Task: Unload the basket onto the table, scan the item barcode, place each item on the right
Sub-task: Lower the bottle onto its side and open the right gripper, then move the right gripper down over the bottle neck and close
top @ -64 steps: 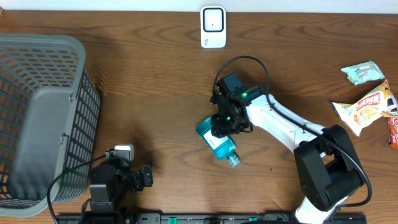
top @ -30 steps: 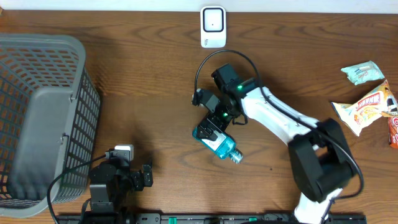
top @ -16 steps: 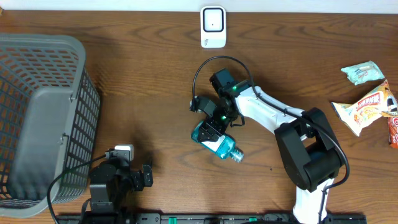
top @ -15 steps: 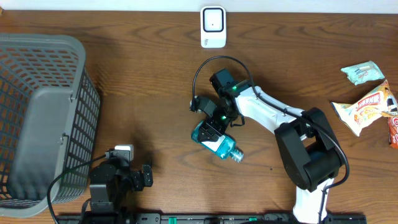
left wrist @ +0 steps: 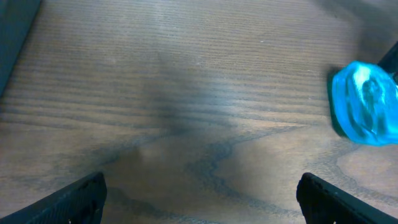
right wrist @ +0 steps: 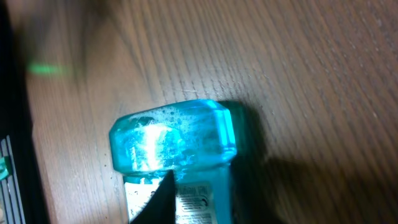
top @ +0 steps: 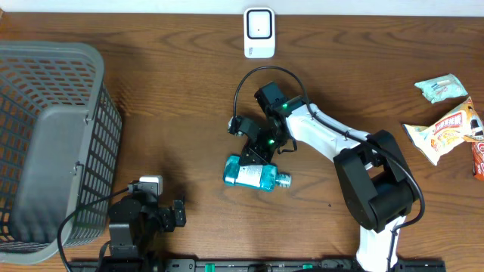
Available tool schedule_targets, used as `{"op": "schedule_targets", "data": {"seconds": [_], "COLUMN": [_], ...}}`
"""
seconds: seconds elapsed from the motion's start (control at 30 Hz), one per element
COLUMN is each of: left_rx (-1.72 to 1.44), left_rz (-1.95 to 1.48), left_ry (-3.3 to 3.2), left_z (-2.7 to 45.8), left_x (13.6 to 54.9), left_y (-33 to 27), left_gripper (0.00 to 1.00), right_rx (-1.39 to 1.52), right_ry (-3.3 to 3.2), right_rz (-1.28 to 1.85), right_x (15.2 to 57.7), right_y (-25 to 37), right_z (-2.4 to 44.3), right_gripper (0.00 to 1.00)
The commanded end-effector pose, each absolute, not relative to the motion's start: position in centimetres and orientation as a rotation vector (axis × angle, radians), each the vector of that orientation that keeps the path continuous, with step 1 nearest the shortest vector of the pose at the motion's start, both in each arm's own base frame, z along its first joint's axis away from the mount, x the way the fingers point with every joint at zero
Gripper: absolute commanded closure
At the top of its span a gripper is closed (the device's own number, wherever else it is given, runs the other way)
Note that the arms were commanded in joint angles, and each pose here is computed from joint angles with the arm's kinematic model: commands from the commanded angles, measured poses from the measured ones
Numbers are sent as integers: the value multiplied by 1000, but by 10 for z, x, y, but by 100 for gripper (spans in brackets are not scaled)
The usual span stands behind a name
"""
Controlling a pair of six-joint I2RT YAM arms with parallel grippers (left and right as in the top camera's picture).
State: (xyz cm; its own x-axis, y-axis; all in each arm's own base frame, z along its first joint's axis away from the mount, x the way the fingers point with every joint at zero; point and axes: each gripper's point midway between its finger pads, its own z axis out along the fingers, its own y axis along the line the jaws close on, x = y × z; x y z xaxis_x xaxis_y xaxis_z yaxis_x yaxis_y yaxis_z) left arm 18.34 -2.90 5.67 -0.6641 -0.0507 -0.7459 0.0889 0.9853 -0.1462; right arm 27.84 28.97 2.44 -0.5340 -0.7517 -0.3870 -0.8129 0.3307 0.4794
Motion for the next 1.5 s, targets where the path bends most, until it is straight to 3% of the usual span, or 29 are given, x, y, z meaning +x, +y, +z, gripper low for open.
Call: {"op": "schedule_targets", "data": {"seconds": [0.0,0.03,0.13,0.2,0.27,0.43,0.6,0.7,0.77,0.83,0.9,0.97,1.0,1.1,1.2,1.47], "left_rx": [38,38,38,38,38,38,38,38,38,38,38,38,38,38,38,38], "left_rz": [-212,-212,-212,-212,-212,-212,-212,-212,-212,-212,-212,-212,-212,-212,-212,-212], "left_ry": [2302,2302,2302,2302,2302,2302,2302,2302,2302,2302,2302,2302,2302,2302,2302,2302], "left_z": [53,53,53,53,53,53,53,53,53,53,53,53,53,53,53,53], "left_x": [181,181,181,181,181,181,181,181,181,181,181,181,181,181,181,181], "left_y": [-29,-29,-29,-29,-29,-29,-29,-29,-29,-29,-29,-29,-29,-29,-29,-29], "left_gripper": [2,2,2,2,2,2,2,2,2,2,2,2,2,2,2,2], "right_rx": [-1490,-1491,-1468,-1431,-1440,-1176,-67,550,785,789,758,902,956,1101,1533,1865], "right_ry": [2516,2518,2555,2624,2682,2889,3192,3259,3290,3276,3241,3243,3252,3282,3220,2964], "right_rz": [914,913,853,753,670,499,324,452,591,652,530,490,488,363,48,-313], "right_x": [281,281,286,294,301,317,330,317,307,310,315,307,302,281,249,233], "right_y": [281,281,277,269,263,252,237,253,271,279,269,271,274,271,254,231], "right_z": [14,14,12,14,37,85,96,101,109,111,104,102,102,101,103,95], "right_gripper": [90,86,35,23,1,1,1,1,1,4,30,8,4,1,12,2]}}
